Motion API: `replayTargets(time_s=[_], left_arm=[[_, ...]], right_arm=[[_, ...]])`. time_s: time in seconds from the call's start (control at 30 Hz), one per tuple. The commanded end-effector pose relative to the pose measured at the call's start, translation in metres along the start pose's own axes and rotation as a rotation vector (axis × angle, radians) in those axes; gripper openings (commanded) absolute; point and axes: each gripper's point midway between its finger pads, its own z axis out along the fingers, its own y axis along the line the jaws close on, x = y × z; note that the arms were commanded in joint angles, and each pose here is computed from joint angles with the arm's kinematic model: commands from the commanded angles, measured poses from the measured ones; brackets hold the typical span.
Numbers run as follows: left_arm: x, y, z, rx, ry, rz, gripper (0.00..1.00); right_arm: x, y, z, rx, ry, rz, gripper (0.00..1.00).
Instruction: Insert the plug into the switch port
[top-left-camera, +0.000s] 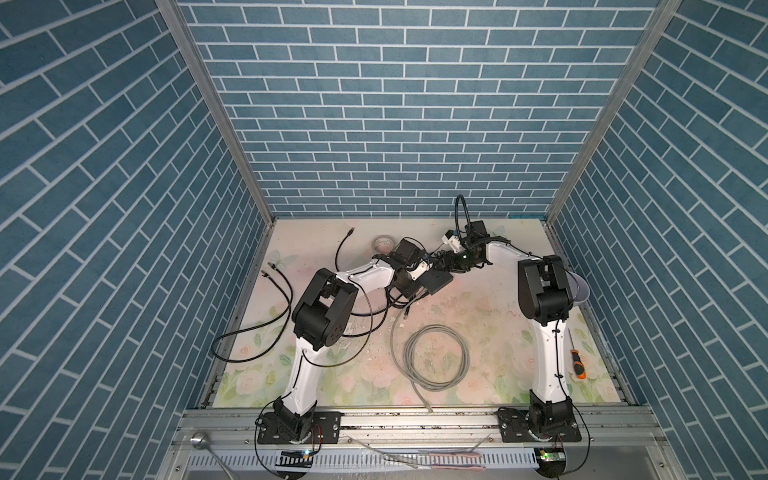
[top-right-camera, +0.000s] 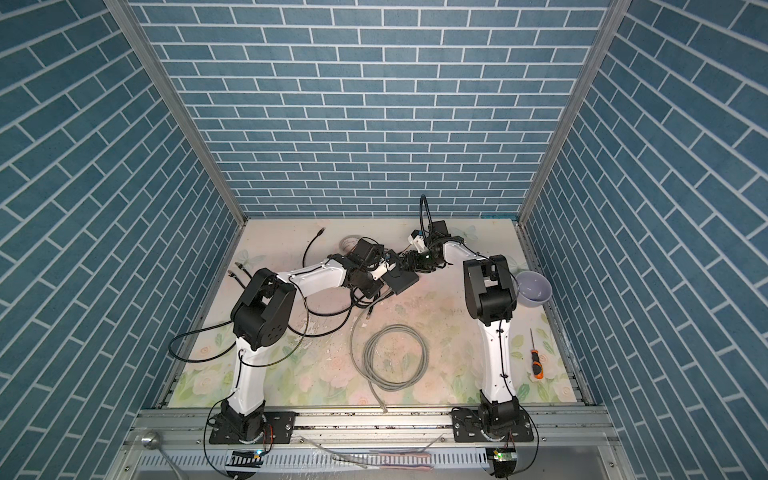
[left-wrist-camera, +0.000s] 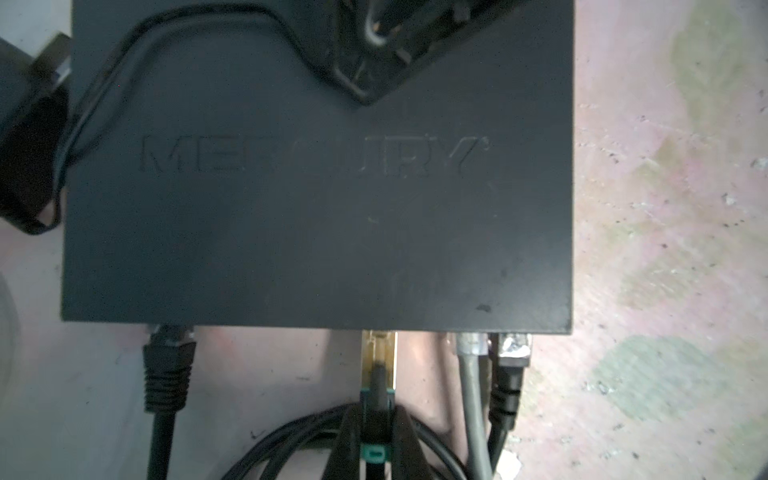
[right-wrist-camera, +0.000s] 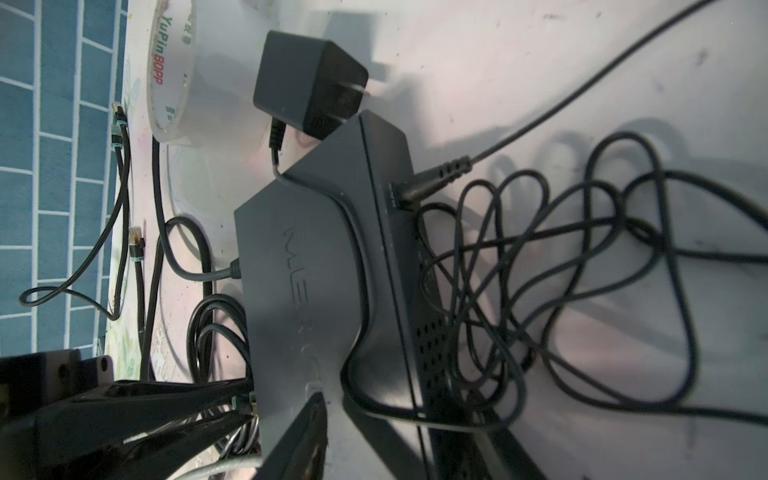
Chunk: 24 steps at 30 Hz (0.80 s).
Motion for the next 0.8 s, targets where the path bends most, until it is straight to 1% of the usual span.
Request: replayTargets(time_s=[0.0, 0.13, 0.2, 0.27, 0.4, 0.63, 0.77], left_arm=[[-0.031, 0.000, -0.009, -0.027, -0.145, -0.028, 0.00], [-0.031, -0.006, -0.011, -0.005, -0.185, -0.025, 0.00], [-0.029, -0.009, -0.010, 0.011, -0.186, -0.015, 0.00], [-0.027, -0.008, -0.009, 0.001, -0.196, -0.016, 0.00], [-0.036, -0.012, -0.009, 0.020, -0.251, 0.001, 0.00], [-0.056, -0.019, -0.017, 0.070, -0.325, 0.023, 0.00], [-0.062, -0.033, -0.019, 0.147, -0.375, 0.059, 0.00]], right_arm=[[0.053, 0.031, 0.020, -0.158, 0.170, 0.044, 0.52], [0.061, 0.035, 0.018, -0.188, 0.188, 0.058, 0.52], [0.064, 0.036, 0.018, -0.195, 0.194, 0.065, 0.52], [0.065, 0.037, 0.018, -0.203, 0.199, 0.066, 0.51], [0.075, 0.055, 0.018, -0.280, 0.232, 0.024, 0.50], [0.118, 0.090, 0.024, -0.374, 0.393, -0.068, 0.48], [0.145, 0.110, 0.027, -0.423, 0.484, -0.117, 0.48]])
